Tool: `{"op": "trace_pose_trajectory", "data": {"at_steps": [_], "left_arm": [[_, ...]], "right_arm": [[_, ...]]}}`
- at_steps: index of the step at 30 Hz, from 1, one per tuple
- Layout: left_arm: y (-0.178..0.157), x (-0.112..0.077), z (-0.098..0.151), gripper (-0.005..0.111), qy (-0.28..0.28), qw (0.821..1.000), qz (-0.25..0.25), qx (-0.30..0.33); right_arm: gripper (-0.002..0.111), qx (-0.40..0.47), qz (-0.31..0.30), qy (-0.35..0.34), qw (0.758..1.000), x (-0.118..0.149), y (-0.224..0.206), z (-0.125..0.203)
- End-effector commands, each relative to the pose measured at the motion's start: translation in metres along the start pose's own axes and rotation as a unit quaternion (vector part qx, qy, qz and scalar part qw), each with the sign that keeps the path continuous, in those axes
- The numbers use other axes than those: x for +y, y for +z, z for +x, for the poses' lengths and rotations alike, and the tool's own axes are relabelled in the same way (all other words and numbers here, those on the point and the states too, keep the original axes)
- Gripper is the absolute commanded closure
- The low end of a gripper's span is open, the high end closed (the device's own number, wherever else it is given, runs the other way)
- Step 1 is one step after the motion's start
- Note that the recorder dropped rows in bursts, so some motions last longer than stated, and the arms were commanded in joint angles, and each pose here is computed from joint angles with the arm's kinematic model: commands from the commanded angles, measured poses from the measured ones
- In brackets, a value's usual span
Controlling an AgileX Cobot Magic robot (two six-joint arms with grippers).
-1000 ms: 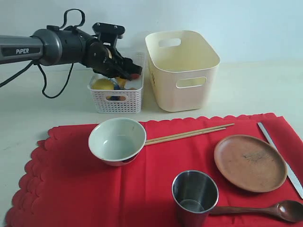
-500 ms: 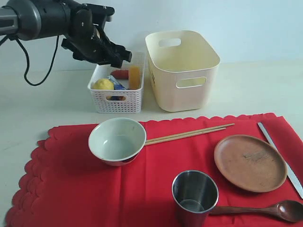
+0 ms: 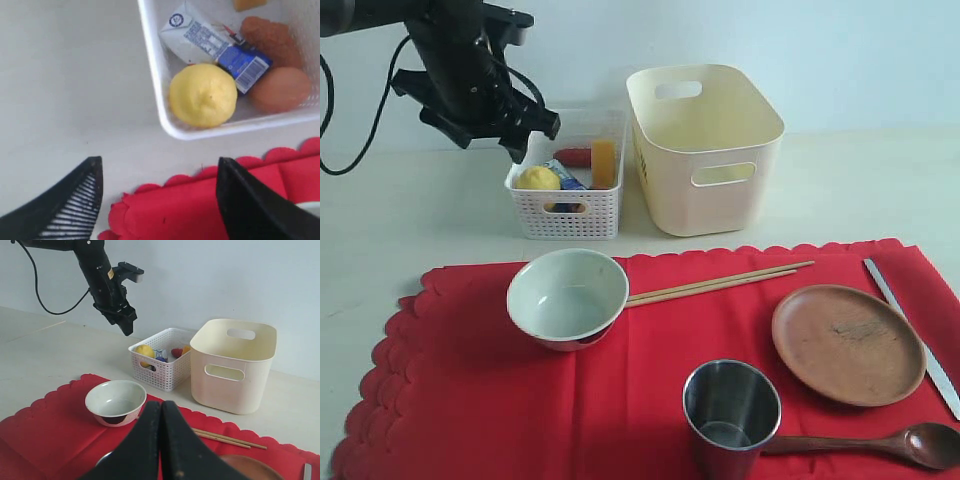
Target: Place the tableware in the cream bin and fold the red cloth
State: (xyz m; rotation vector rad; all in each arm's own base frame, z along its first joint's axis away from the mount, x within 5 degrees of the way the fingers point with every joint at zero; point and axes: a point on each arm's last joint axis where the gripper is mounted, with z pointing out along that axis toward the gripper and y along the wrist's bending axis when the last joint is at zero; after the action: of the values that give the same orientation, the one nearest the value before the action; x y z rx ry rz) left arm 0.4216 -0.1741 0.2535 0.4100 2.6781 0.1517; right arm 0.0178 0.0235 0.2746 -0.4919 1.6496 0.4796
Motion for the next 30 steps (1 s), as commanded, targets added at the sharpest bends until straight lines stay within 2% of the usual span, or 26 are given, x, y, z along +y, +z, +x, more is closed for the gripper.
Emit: {"op": "trace_pose_trajectory", "data": {"at_steps": [1,6,14,25,30], "left_arm": [[-0.024,-0.005,0.004,0.045,0.008,1.000,0.001,0.012],[-0.039,-0.005,0.014,0.045,0.013,1.000,0.004,0.009],[-0.058,0.000,0.045,0.045,0.021,1.000,0.010,0.001],[-0.108,0.017,0.107,0.045,0.013,0.998,0.029,-0.045],[-0.142,0.026,0.145,0.045,-0.006,0.993,0.058,-0.101]], "right_arm": [[0.108,-0.008,0.002,0.000,1.000,0.000,0.000,0.000],[0.108,-0.008,0.002,0.000,1.000,0.000,0.000,0.000],[0.108,-0.008,0.002,0.000,1.000,0.000,0.000,0.000],[0.108,-0.008,0.002,0.000,1.000,0.000,0.000,0.000],[0.108,-0.008,0.002,0.000,1.000,0.000,0.000,0.000]]}}
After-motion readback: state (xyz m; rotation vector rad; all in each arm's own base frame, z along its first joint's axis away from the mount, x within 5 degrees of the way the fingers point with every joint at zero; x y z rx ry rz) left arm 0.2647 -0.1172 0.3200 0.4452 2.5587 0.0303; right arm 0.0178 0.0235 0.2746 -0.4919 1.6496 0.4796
